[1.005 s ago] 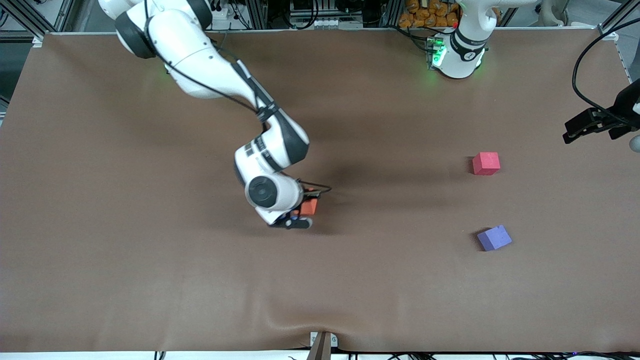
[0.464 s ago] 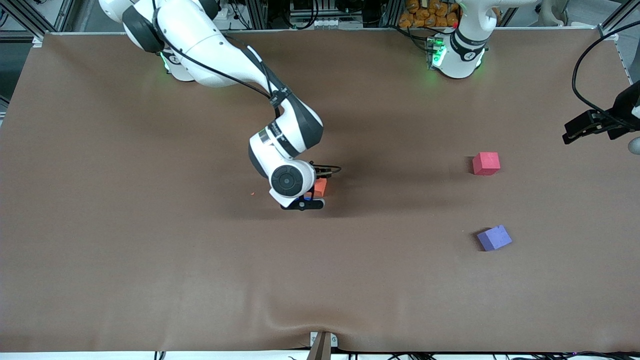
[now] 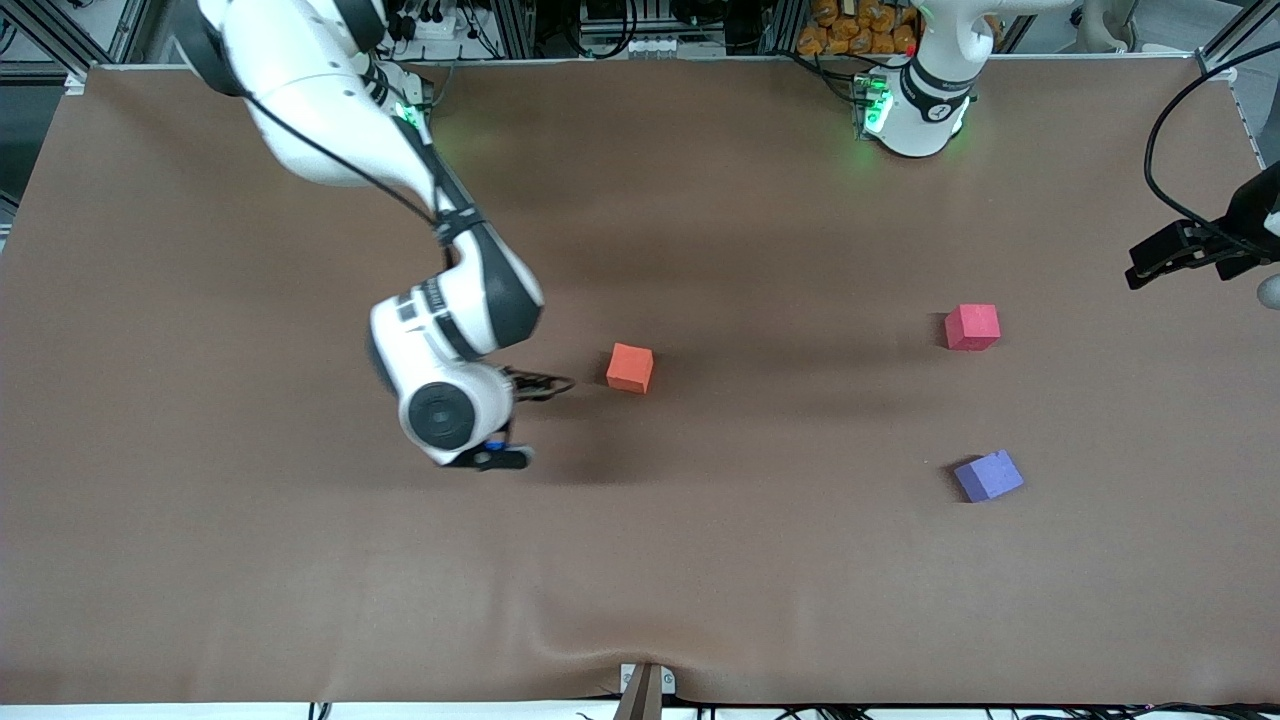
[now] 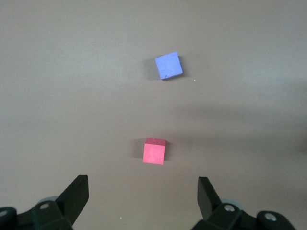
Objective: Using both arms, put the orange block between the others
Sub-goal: 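Release the orange cube and withdraw the right gripper, then reach the left gripper to the orange cube while the right gripper retracts, then grasp the orange cube with the left gripper and lift it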
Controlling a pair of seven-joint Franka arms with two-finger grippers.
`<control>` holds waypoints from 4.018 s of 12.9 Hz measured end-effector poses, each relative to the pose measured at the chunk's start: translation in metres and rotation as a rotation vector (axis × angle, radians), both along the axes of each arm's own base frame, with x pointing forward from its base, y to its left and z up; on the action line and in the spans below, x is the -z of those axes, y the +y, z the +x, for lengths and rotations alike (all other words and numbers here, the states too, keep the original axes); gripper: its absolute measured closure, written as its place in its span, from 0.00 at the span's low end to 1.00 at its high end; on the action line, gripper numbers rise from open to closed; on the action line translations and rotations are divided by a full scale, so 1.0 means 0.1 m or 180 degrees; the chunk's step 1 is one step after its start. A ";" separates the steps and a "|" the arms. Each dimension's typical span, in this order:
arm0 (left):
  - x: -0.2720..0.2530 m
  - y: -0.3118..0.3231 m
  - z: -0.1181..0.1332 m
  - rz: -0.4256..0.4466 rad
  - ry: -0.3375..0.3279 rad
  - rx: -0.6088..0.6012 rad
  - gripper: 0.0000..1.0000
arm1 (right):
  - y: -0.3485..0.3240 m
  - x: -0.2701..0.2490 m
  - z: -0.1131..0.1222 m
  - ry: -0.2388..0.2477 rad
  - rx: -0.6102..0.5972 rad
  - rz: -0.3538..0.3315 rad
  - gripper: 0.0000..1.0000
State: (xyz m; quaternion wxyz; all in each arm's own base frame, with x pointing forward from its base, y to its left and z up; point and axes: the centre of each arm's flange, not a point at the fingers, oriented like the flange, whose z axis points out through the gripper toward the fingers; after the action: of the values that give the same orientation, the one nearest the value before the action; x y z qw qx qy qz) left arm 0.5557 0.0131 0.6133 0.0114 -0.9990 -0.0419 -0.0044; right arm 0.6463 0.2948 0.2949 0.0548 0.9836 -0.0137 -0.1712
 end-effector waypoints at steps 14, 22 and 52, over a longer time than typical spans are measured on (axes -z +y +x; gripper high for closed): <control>0.55 -1.10 0.20 -0.0024 0.0224 0.0418 0.00 | -2.69 -2.52 -0.32 -0.0696 -0.0192 0.0409 0.00; 1.77 -4.34 0.01 -0.0097 0.0061 0.0572 0.00 | -3.21 -3.50 -1.06 -0.0750 0.0209 0.0375 0.00; 4.02 -5.51 -0.41 -0.0035 -0.0054 0.0694 0.41 | -3.52 -3.82 -1.24 -0.0918 0.0525 0.0478 0.00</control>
State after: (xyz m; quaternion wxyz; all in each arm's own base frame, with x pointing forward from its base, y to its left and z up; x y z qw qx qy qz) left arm 0.5147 -0.5383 0.2111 0.0050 -0.9976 0.0669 -0.0138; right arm 0.5221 -0.0570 0.6772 -0.0356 0.9948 -0.0892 -0.0328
